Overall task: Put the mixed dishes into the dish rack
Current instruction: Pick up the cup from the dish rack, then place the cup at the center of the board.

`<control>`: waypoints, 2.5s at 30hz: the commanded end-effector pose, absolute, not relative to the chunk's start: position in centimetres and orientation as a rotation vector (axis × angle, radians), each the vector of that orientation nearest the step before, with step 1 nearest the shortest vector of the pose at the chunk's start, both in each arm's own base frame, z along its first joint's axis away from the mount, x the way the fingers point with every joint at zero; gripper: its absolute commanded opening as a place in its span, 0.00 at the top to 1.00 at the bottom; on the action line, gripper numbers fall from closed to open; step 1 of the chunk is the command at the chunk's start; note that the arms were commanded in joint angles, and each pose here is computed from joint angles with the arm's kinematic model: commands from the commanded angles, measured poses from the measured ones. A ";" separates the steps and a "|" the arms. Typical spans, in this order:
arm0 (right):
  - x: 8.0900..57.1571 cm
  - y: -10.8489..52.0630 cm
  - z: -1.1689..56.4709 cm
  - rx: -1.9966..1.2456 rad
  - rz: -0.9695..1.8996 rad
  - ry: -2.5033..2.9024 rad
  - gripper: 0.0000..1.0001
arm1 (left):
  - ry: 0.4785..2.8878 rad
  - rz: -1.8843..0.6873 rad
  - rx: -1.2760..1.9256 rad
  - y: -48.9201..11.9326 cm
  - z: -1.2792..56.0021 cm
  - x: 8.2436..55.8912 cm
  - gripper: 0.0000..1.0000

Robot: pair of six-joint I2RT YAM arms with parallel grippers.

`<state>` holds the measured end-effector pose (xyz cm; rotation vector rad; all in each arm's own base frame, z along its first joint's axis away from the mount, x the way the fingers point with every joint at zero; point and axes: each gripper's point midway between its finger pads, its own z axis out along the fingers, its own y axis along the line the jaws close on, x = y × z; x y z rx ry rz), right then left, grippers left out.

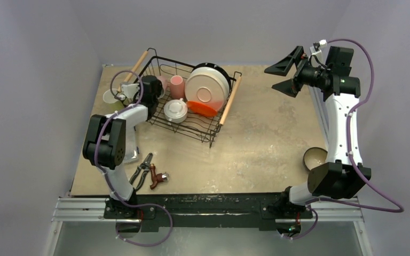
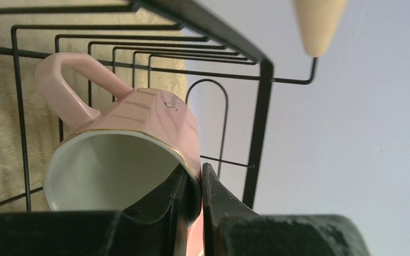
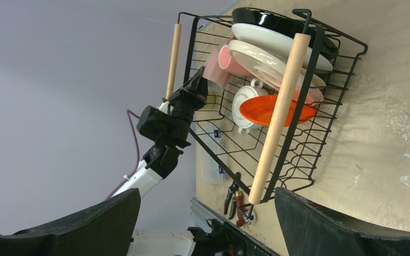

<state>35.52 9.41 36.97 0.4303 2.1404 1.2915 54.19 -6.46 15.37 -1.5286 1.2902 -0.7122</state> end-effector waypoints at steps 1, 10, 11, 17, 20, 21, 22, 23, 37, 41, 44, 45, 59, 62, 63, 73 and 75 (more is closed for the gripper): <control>35.0 9.3 38.1 0.365 1.263 2.100 0.01 | 1.059 -0.862 -1.406 -3.7 27.0 53.7 1.00; 35.5 8.7 37.3 0.377 1.196 2.098 0.01 | 1.078 -1.005 -1.295 -5.5 33.1 52.2 1.00; 35.5 8.6 37.3 0.376 1.188 2.096 0.01 | 1.089 -1.038 -1.266 -6.0 34.1 52.0 1.00; 36.1 9.0 37.0 0.311 1.150 2.083 0.01 | 1.228 -1.243 -0.918 -11.7 41.0 48.3 1.00; 36.6 10.7 37.3 0.230 1.140 2.072 0.01 | 1.292 -1.337 -0.670 -15.1 43.0 44.4 1.00; 36.8 11.5 37.5 0.200 1.144 2.062 0.01 | 1.329 -1.361 -0.601 -16.1 43.1 43.2 1.00; 37.0 12.6 37.8 0.161 1.160 2.052 0.01 | 1.357 -1.388 -0.526 -16.9 43.2 41.9 1.00; 37.1 13.6 38.0 0.122 1.182 2.041 0.01 | 1.379 -1.413 -0.450 -17.7 43.2 40.7 1.00; 34.2 27.0 42.8 -0.447 1.508 1.703 0.01 | 1.311 -1.601 0.140 -21.1 46.8 29.9 1.00; 35.1 26.6 43.1 -0.360 1.441 1.700 0.01 | 1.297 -1.579 0.192 -21.2 47.7 29.3 1.00; 35.9 25.8 44.0 -0.289 1.324 1.670 0.01 | 1.373 -1.493 0.156 -21.0 48.1 30.0 1.00; 36.0 25.5 44.4 -0.284 1.278 1.659 0.01 | 1.432 -1.455 0.114 -20.8 47.7 30.6 1.00; 36.7 19.9 42.6 -0.106 0.844 1.782 0.01 | 1.860 -0.784 0.321 -19.9 41.9 26.6 1.00; 36.3 19.3 41.4 -0.116 0.793 1.841 0.01 | 1.965 -0.620 0.435 -18.0 38.3 24.1 1.00; 36.0 19.3 41.3 -0.138 0.788 1.845 0.01 | 2.000 -0.566 0.489 -17.4 37.0 23.2 1.00; 32.8 20.5 40.2 -0.205 0.850 1.870 0.01 | 2.151 -0.447 0.754 -18.3 26.3 17.8 1.00; 32.5 20.4 40.3 -0.199 0.851 1.866 0.01 | 2.141 -0.397 0.848 -19.9 24.9 17.4 1.00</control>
